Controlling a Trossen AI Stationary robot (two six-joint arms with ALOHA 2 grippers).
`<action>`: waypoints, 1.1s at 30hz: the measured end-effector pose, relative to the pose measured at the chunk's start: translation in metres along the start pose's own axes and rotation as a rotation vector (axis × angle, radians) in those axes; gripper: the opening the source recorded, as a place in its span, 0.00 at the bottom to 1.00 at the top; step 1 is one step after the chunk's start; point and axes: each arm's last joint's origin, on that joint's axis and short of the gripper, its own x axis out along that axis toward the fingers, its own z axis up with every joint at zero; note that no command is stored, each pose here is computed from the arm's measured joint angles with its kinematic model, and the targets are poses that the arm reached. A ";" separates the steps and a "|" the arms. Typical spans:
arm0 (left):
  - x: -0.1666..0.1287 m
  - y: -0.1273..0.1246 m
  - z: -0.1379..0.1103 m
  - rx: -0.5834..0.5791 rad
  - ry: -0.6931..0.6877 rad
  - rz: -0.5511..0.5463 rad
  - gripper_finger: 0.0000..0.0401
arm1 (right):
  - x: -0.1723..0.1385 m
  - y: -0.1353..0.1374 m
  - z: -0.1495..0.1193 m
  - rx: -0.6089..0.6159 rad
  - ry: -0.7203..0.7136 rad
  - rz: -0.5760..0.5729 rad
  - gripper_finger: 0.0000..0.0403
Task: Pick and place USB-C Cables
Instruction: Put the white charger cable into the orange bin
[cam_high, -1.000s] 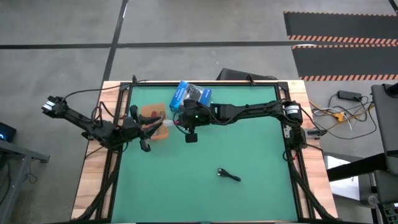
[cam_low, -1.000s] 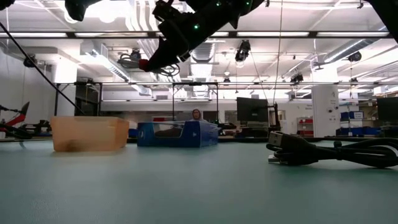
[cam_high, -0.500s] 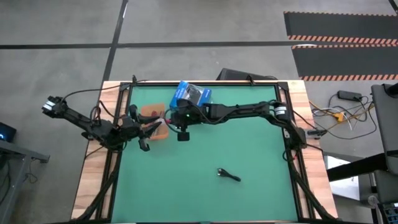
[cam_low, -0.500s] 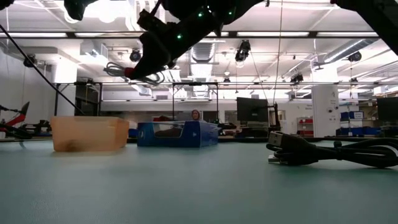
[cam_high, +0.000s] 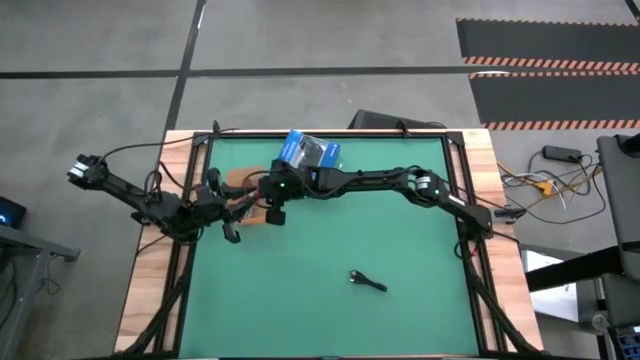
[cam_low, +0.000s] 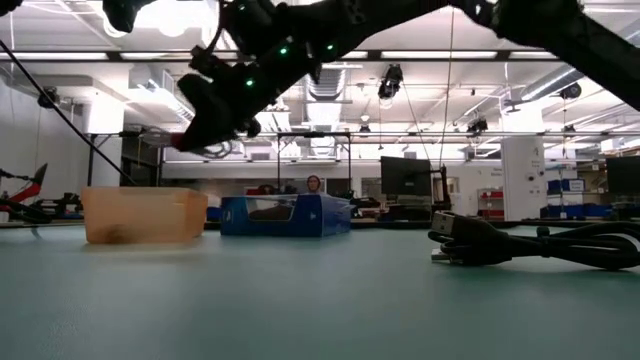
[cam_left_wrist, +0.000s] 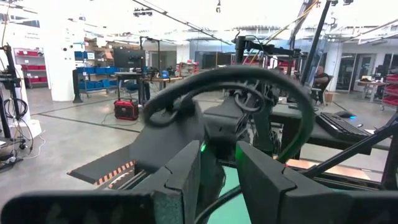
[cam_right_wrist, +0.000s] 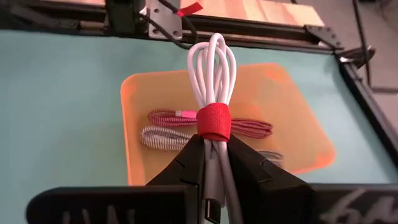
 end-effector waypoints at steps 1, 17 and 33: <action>0.000 0.000 0.000 0.000 0.000 0.000 0.22 | 0.004 0.000 0.000 0.016 0.000 0.000 0.08; -0.002 0.002 0.002 -0.005 -0.005 0.000 0.22 | 0.020 -0.006 0.004 0.649 -0.061 -0.112 0.08; -0.003 0.004 0.004 -0.016 -0.015 0.001 0.22 | 0.023 -0.006 0.008 0.763 -0.200 -0.144 0.08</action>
